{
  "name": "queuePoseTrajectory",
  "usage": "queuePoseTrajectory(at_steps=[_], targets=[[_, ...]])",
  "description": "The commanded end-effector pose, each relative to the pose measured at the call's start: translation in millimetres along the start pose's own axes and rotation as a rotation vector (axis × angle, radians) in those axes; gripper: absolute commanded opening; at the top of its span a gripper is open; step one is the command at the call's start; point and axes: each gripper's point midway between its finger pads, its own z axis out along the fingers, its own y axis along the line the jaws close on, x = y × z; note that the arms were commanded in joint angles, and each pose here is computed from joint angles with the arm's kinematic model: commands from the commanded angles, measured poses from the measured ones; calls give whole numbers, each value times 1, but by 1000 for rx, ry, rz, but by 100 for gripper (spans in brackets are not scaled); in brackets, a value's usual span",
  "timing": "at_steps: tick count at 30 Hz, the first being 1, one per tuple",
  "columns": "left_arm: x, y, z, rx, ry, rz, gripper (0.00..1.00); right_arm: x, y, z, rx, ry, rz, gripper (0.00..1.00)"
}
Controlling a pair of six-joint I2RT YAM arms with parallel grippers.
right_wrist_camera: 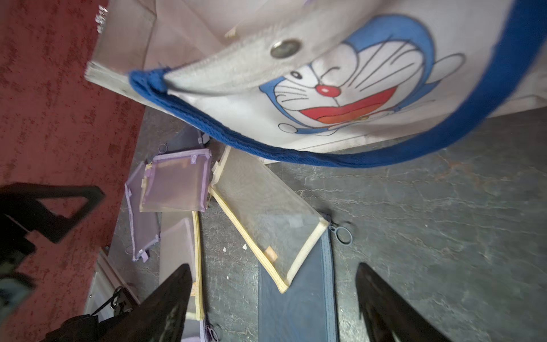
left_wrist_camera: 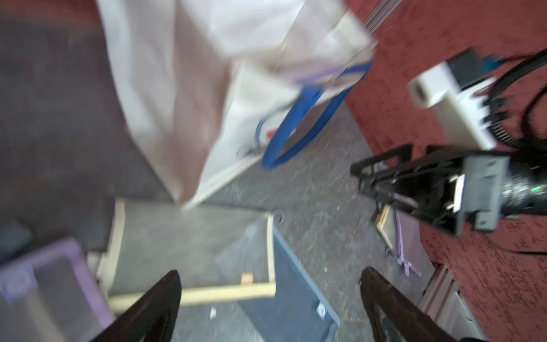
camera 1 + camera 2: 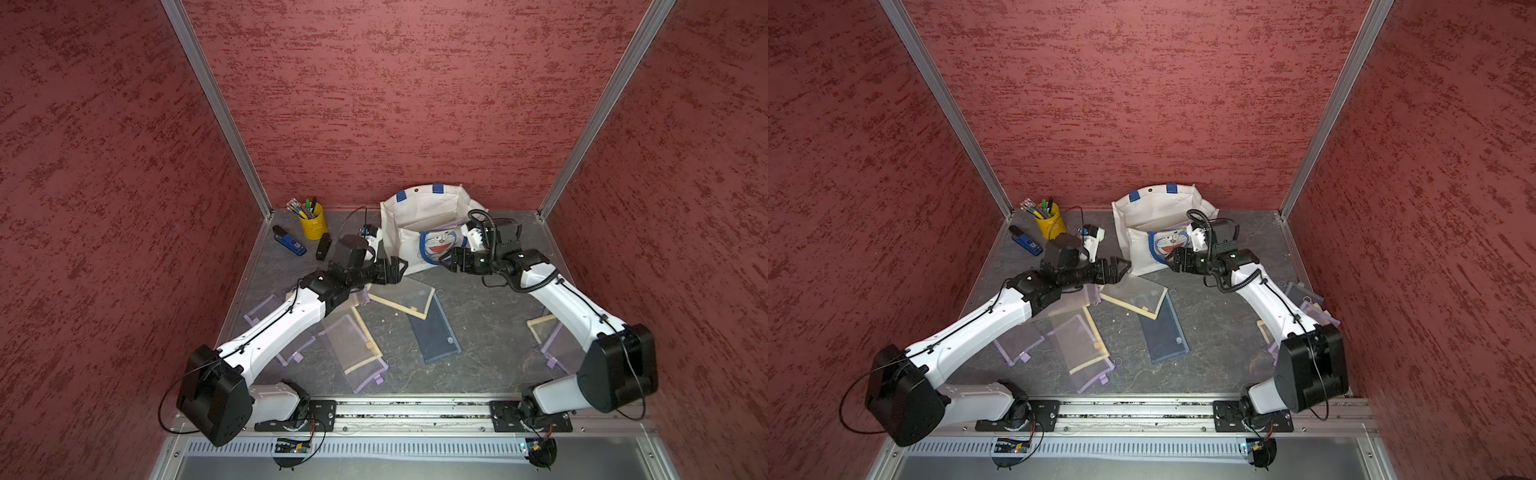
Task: Put the pencil pouch into the canvas bag
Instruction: Place the pencil pouch in the canvas bag, then pick up the pencil pouch from the center of the board.
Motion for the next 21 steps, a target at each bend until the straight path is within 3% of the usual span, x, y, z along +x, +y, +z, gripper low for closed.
queuePoseTrajectory(at_steps=[1,12,21], targets=[[20,10,1,32,3,-266,94,-1,2,24,13,26,-57,86],[72,57,54,-20,79,-511,93,18,-17,105,12,156,-99,82],[92,94,89,-59,53,-691,91,45,-18,139,-32,208,-99,78]])
